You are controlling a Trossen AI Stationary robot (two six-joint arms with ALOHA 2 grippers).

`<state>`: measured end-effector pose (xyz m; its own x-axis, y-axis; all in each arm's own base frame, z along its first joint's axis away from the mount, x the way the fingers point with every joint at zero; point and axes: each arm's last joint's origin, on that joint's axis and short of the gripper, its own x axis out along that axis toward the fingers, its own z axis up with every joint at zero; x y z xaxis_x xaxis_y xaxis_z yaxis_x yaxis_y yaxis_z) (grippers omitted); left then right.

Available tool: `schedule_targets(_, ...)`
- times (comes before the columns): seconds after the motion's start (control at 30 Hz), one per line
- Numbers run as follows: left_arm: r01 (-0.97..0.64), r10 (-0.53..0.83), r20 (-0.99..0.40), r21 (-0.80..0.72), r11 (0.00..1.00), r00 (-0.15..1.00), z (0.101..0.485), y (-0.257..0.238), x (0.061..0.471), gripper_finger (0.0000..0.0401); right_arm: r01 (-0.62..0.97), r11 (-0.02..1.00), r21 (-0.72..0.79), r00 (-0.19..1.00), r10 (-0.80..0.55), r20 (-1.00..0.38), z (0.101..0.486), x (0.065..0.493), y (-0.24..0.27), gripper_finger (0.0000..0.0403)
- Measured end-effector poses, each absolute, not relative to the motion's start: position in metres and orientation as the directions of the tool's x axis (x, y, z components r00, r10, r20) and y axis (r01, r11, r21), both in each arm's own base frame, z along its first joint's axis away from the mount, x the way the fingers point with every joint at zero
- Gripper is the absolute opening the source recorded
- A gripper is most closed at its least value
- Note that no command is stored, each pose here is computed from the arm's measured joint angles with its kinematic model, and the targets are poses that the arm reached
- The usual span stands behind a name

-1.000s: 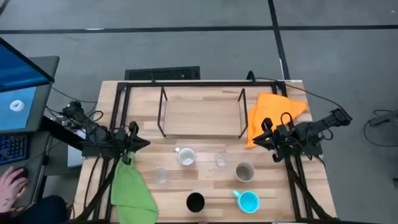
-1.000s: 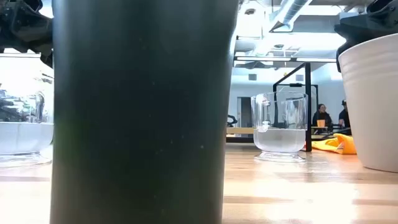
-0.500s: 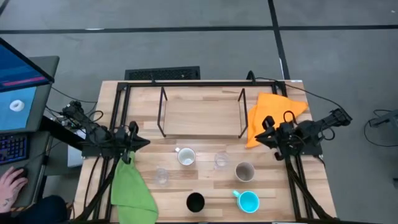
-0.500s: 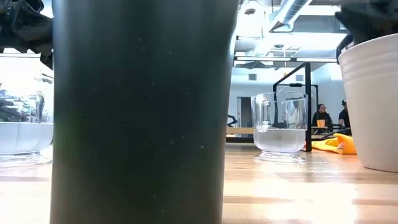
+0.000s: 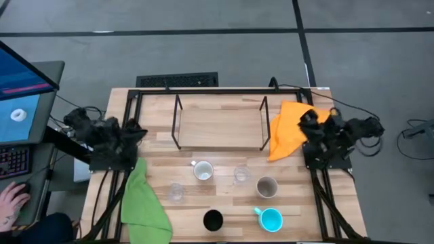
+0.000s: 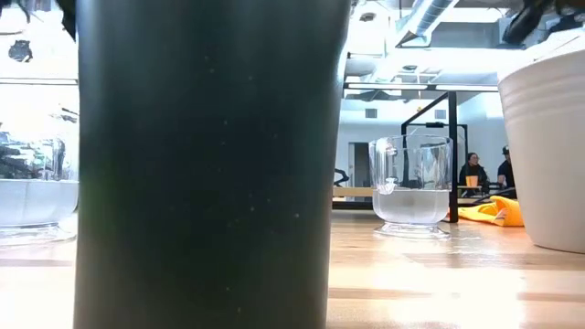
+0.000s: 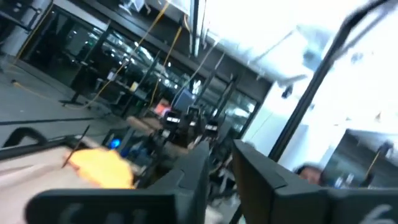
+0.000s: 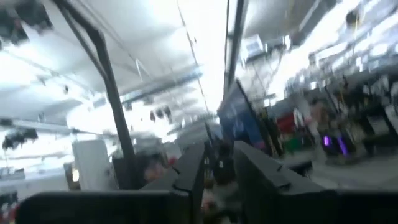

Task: Stack small to large cups/mugs on shelf
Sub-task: Put the white cup on the shelf

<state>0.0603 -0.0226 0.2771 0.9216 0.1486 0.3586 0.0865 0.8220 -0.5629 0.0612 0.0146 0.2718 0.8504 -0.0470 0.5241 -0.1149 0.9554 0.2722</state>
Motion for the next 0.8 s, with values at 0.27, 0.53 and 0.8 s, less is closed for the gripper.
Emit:
schedule_targets(0.27,0.048,0.134,0.384,-0.429,0.902,0.914,0.366,-0.032,0.071,0.0137,-0.068,0.978,0.198,0.878,-0.036,0.478,0.351,0.05,0.01,0.0205)
schedule_targets(0.53,-0.003,0.063,0.197,-0.292,0.956,0.978,0.437,-0.053,0.097,0.0156,-0.037,0.99,0.135,0.976,0.007,0.217,0.429,0.068,0.018,0.0228)
schedule_targets(0.8,-0.023,-0.008,-0.076,-0.393,0.919,0.997,0.465,-0.069,0.115,0.0156,0.008,0.988,0.155,0.991,0.014,-0.136,0.473,0.096,0.03,0.0224)
